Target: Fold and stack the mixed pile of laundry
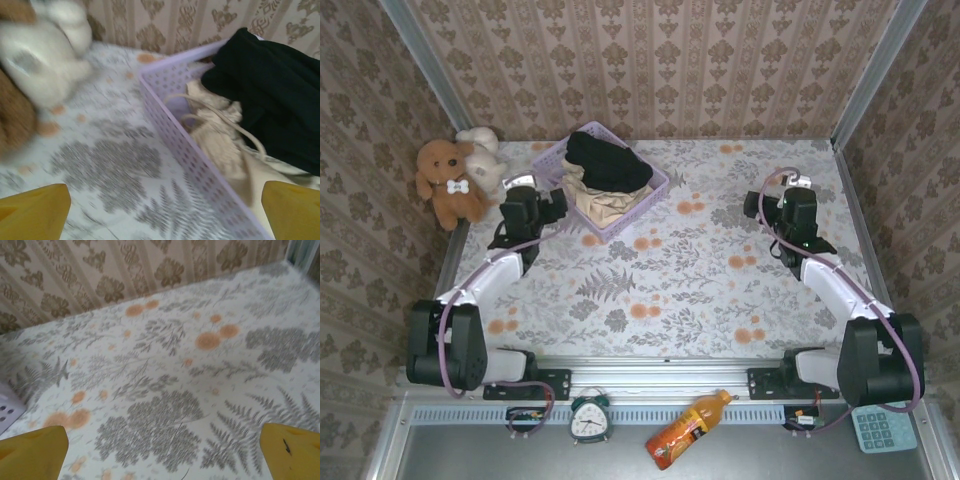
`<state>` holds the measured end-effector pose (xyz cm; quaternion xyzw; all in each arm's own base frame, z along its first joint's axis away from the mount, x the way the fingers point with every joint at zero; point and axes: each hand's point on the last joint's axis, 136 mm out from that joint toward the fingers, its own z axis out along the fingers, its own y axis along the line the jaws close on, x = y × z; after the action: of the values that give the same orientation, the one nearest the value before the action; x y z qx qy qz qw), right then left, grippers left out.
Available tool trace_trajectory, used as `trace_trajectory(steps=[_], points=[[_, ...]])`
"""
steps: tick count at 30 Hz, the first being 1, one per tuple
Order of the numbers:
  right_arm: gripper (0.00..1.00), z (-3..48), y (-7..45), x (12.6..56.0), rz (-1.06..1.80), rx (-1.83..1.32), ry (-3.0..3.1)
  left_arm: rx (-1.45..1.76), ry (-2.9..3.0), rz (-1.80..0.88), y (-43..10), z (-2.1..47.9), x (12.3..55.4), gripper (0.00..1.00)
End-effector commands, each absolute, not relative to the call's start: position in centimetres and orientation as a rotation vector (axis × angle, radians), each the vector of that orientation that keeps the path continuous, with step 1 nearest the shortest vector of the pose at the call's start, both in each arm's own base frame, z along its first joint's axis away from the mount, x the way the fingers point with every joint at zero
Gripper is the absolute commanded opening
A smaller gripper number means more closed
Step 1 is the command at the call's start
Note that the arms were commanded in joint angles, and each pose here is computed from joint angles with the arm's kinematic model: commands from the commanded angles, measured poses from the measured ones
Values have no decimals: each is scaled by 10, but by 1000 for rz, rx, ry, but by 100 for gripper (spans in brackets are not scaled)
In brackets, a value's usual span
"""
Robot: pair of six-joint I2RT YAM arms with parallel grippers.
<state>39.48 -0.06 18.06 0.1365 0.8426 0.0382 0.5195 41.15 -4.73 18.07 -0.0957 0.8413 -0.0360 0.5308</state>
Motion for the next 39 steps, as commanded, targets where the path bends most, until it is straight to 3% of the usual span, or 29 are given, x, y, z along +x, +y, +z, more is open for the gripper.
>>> trace_trajectory(steps=[1, 7, 17, 23, 30, 39], points=[[100, 161, 19, 378, 177, 376, 2161, -512, 2155, -316, -71, 143, 398, 96], [100, 162, 45, 381, 167, 266, 2222, -584, 2206, -451, -124, 137, 400, 91], [100, 163, 56, 382, 130, 232, 2216, -717, 2384, -386, -132, 75, 390, 83], [100, 164, 53, 381, 119, 242, 2197, -773, 2431, -133, -66, 68, 364, 75], [100, 154, 53, 384, 116, 254, 2196, -1014, 2363, 127, 48, 69, 316, 76], [100, 148, 52, 386, 81, 223, 2220, -1207, 2211, 268, 121, 102, 281, 76]])
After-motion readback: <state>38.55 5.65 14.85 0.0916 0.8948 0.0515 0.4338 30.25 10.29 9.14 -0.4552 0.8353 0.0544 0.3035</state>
